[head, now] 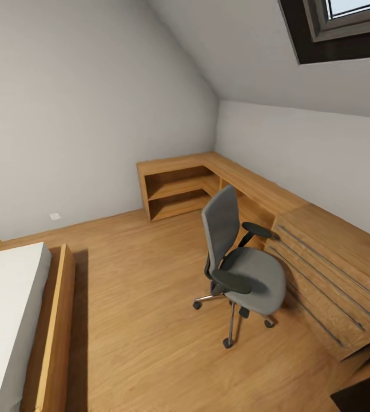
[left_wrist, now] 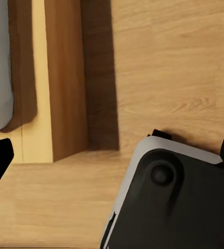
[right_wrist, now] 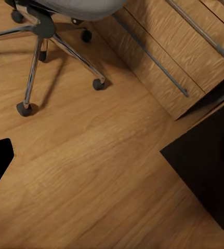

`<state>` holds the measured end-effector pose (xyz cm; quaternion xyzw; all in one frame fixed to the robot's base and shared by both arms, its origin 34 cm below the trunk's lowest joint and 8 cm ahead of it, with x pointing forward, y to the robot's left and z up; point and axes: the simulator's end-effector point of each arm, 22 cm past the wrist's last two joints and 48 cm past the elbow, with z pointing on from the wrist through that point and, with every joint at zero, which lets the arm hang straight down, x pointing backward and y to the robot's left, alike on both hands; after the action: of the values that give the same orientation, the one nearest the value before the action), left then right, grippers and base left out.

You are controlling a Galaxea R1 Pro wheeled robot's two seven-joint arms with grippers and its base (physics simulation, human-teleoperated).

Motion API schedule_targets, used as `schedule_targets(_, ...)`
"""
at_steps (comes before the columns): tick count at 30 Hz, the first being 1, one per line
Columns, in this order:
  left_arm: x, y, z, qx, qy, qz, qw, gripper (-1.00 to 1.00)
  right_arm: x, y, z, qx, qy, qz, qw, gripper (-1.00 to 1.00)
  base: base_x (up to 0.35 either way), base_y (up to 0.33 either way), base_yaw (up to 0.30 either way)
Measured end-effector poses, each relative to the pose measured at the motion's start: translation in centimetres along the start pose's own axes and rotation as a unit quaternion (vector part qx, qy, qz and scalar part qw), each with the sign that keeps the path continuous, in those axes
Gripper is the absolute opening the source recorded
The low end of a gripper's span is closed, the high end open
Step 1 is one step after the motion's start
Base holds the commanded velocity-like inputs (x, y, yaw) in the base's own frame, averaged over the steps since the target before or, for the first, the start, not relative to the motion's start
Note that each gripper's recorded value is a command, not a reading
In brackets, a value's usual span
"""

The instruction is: In the bedroom, organize the workspace by keeping the computer under the desk, ensuring the monitor is on the desk, placing the keyboard on the desk next to the monitor, placing the mouse on the desk next to the keyboard, moving the folder from the swivel chair onto the desk next to the mouse, stacking the notebook on top of the folder with the pen on top of the notebook, and positioning the swivel chair next to the desk.

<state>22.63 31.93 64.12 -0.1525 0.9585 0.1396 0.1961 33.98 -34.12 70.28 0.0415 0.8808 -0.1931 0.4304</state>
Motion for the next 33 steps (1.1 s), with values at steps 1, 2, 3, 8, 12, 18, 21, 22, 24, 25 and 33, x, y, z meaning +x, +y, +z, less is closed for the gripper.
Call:
schedule_targets(1,0.0,-0.1,0.0,0.000,0.000,0.000,1.0000,1.00,0.0,0.0,0.0,0.001,0.001,0.000,1.0000,1.00,0.000,0.000,0.261)
schedule_targets(2,0.0,-0.1,0.0,0.000,0.000,0.000,1.0000,1.00,0.1,-0.1,0.0,0.001,0.001,0.001,1.0000,1.00,0.000,0.000,0.261)
schedule_targets(3,0.1,-0.1,0.0,0.001,0.000,-0.001,1.0000,1.00,0.1,-0.1,0.0,0.002,0.001,0.001,1.0000,1.00,0.000,0.000,0.262)
schedule_targets(8,0.1,-0.2,-0.1,0.001,0.000,-0.001,1.0000,1.00,0.2,-0.1,0.0,0.003,0.003,0.002,1.0000,1.00,0.000,0.000,0.262)
schedule_targets(12,0.2,-0.2,-0.1,0.001,0.001,-0.001,1.0000,1.00,0.3,-0.5,0.0,0.006,0.004,0.000,1.0000,1.00,0.000,0.000,0.262)
schedule_targets(18,0.0,-0.1,-0.1,-0.001,-0.003,-0.003,1.0000,1.00,0.3,-1.4,0.3,0.009,0.003,-0.005,0.9999,1.00,0.000,0.000,0.262)
schedule_targets(21,-0.8,0.1,-0.1,-0.003,-0.022,-0.011,0.9997,1.00,0.4,-1.5,0.4,0.008,0.003,-0.007,0.9999,1.00,0.000,0.000,0.262)
schedule_targets(22,-1.1,0.1,-0.1,-0.004,-0.027,-0.012,0.9996,1.00,0.4,-1.5,0.4,0.007,0.003,-0.007,0.9999,1.00,0.000,0.000,0.262)
schedule_targets(24,-1.4,0.2,-0.1,-0.005,-0.035,-0.015,0.9993,1.00,0.4,-1.6,0.4,0.008,0.004,-0.008,0.9999,1.00,0.012,0.000,0.262)
schedule_targets(25,-1.5,0.2,-0.1,-0.005,-0.039,-0.017,0.9991,1.00,0.5,-1.6,0.4,0.007,0.004,-0.008,0.9999,1.00,0.056,0.000,0.262)
schedule_targets(33,-1.6,0.4,-0.2,-0.007,-0.044,-0.019,0.9988,1.00,0.6,-1.4,0.3,0.005,0.005,-0.009,0.9999,1.00,0.210,0.000,0.262)
